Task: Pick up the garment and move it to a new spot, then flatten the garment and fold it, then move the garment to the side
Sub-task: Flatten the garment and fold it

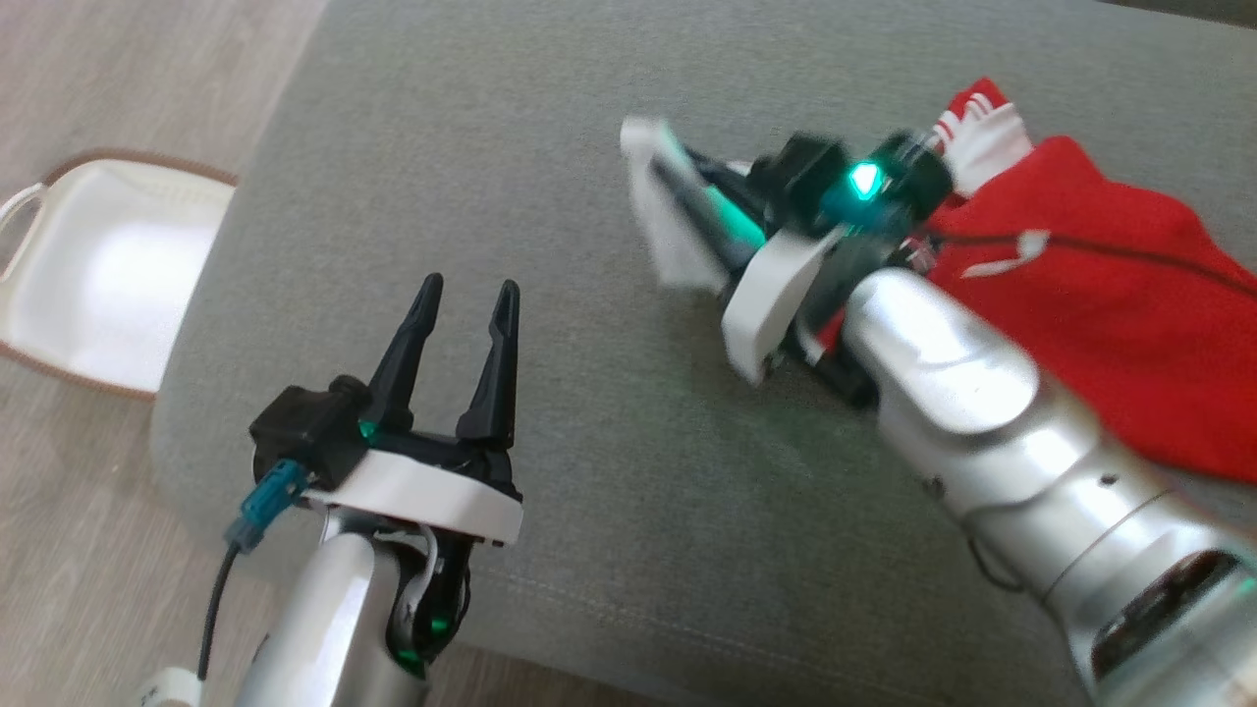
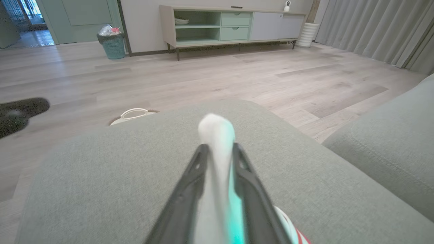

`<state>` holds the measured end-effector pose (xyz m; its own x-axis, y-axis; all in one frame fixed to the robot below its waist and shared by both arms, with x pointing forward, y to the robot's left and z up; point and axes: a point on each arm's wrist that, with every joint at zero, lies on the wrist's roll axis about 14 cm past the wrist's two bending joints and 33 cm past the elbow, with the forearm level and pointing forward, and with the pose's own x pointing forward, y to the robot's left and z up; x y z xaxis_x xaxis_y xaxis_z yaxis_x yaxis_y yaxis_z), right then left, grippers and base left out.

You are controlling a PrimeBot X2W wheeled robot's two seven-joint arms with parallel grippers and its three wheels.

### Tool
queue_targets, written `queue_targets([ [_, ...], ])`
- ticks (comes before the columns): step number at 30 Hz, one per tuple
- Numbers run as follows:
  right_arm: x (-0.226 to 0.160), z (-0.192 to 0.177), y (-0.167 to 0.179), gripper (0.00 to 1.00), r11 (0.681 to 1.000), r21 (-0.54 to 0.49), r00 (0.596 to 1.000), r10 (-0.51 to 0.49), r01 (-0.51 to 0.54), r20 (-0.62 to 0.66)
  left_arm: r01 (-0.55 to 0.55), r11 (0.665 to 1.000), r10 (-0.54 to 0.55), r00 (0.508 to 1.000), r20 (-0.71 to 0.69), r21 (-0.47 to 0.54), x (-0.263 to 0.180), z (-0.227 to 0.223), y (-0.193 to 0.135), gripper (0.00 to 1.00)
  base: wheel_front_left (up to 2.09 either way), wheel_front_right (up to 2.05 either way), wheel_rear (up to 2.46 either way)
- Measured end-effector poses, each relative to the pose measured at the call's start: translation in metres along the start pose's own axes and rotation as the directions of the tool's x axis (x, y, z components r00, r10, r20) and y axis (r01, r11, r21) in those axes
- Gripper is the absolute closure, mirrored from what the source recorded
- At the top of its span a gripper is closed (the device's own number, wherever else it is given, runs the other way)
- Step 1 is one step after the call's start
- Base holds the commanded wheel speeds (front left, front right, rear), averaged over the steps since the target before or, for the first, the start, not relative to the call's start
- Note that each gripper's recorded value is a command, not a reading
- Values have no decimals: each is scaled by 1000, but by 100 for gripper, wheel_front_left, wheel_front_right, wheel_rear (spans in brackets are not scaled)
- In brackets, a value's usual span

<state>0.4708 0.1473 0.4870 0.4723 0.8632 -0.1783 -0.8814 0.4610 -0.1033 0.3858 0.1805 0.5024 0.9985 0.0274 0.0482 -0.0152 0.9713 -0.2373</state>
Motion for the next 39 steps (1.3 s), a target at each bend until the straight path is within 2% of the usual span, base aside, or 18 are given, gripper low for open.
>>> queue_targets([
  [5,-15,-15,4,0,999,39,1000,-26,26,1,23,1000,-23,1000,1,-5,6,-1,-7,0,0,0,0],
  [10,-43,-16,-28,0,981,95,984,-172,167,41,71,997,-71,997,10,5,15,-1,-22,0,0,0,0],
  [13,-71,-20,-53,0,950,137,955,-291,282,55,106,994,-106,994,20,4,21,0,-32,0,0,0,0],
  [16,-107,-26,-77,0,897,173,904,-422,406,67,145,989,-145,989,28,-2,25,1,-45,0,0,0,0],
  [20,-166,-37,-101,0,795,218,804,-591,565,71,201,979,-200,979,41,-18,29,3,-64,0,0,0,0],
  [25,-232,-63,-98,0,674,262,693,-720,691,26,253,967,-251,966,54,-28,32,6,-83,0,0,0,0],
  [28,-254,-72,-90,0,632,278,658,-753,723,0,272,962,-270,961,51,-30,31,4,-90,0,0,0,0],
  [31,-263,-71,-87,0,614,287,642,-767,735,-3,284,958,-283,958,39,-31,29,0,-93,0,0,0,0],
  [34,-263,-65,-91,0,608,292,634,-773,738,9,283,958,-283,959,30,-32,28,-3,-92,0,0,0,0],
  [39,-250,-61,-93,0,633,282,660,-751,721,-2,268,963,-267,963,23,-29,25,-4,-85,0,0,0,0],
])
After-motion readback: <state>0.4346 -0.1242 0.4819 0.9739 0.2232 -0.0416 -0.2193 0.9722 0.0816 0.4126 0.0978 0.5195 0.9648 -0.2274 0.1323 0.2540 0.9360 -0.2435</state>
